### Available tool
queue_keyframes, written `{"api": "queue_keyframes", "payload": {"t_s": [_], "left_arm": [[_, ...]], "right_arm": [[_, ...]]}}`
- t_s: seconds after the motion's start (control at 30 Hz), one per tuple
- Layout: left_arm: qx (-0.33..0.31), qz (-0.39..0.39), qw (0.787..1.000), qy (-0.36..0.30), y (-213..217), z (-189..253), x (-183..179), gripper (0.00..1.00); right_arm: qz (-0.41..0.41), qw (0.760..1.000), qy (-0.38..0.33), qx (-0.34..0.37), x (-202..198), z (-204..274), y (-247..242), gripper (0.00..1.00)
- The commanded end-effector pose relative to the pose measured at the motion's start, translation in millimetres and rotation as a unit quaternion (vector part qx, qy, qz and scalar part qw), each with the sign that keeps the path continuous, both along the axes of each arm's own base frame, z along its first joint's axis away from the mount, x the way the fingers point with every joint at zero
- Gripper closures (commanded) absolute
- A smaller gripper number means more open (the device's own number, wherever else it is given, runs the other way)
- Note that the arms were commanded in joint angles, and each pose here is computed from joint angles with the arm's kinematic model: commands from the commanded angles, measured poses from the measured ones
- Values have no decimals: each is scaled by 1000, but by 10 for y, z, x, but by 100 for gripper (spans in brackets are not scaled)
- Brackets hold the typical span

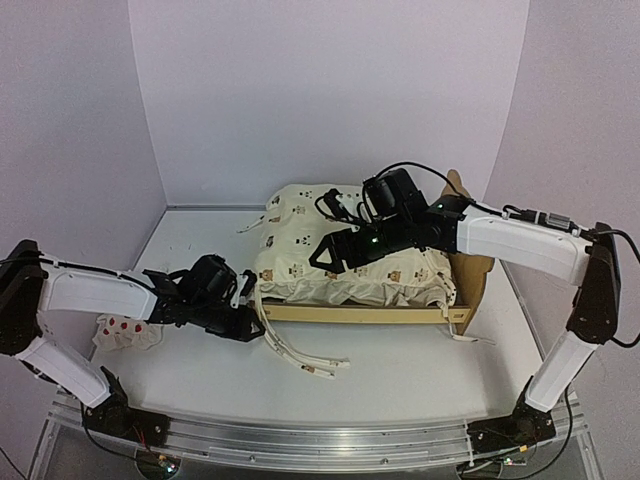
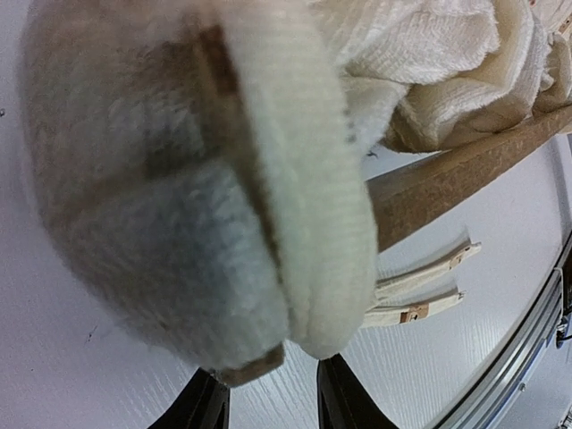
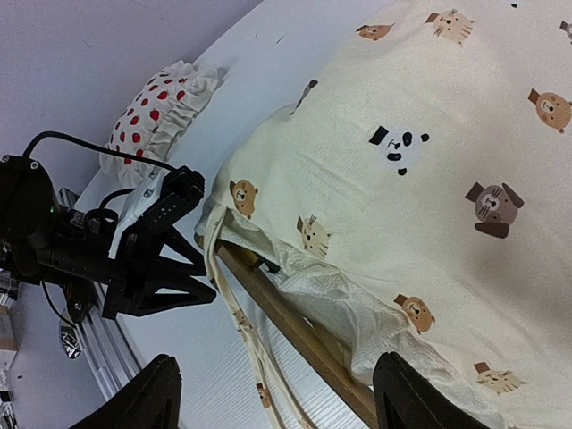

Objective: Set up the pet bed

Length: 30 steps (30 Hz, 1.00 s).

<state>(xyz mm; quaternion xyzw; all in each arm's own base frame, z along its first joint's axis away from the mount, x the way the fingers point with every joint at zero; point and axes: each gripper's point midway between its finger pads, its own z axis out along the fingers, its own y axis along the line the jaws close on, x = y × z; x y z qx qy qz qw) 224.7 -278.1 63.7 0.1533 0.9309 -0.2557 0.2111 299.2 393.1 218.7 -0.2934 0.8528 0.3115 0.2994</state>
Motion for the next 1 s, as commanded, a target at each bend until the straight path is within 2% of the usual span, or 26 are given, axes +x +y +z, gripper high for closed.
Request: {"api": "queue_keyframes", "payload": {"t_s": [0.0, 0.17, 0.37, 0.43, 0.57, 0.8, 0.97], "left_arm": [[-35, -4, 999, -33, -210, 229, 153, 64], [-38, 0, 998, -40, -258, 263, 192, 63], [-32, 10, 998, -46, -291, 247, 252, 72], [-27, 13, 998, -48, -304, 250, 267, 79], [-24, 9, 998, -50, -349, 308, 251, 99], [-3, -10, 998, -59, -431, 623, 176, 100], [23, 1, 996, -84, -390, 950, 268, 100]], "right_arm": [[5, 1000, -10, 2, 15, 35, 49, 25], [7, 1000, -7, 1, 4, 13, 53, 26], [8, 1000, -4, -1, -14, -14, 38, 26], [9, 1000, -3, 0, -17, -19, 41, 26], [15, 1000, 5, 5, -28, -32, 83, 26], [52, 999, 2, 5, -78, -111, 347, 26], [72, 997, -7, -3, -79, -190, 523, 26]]}}
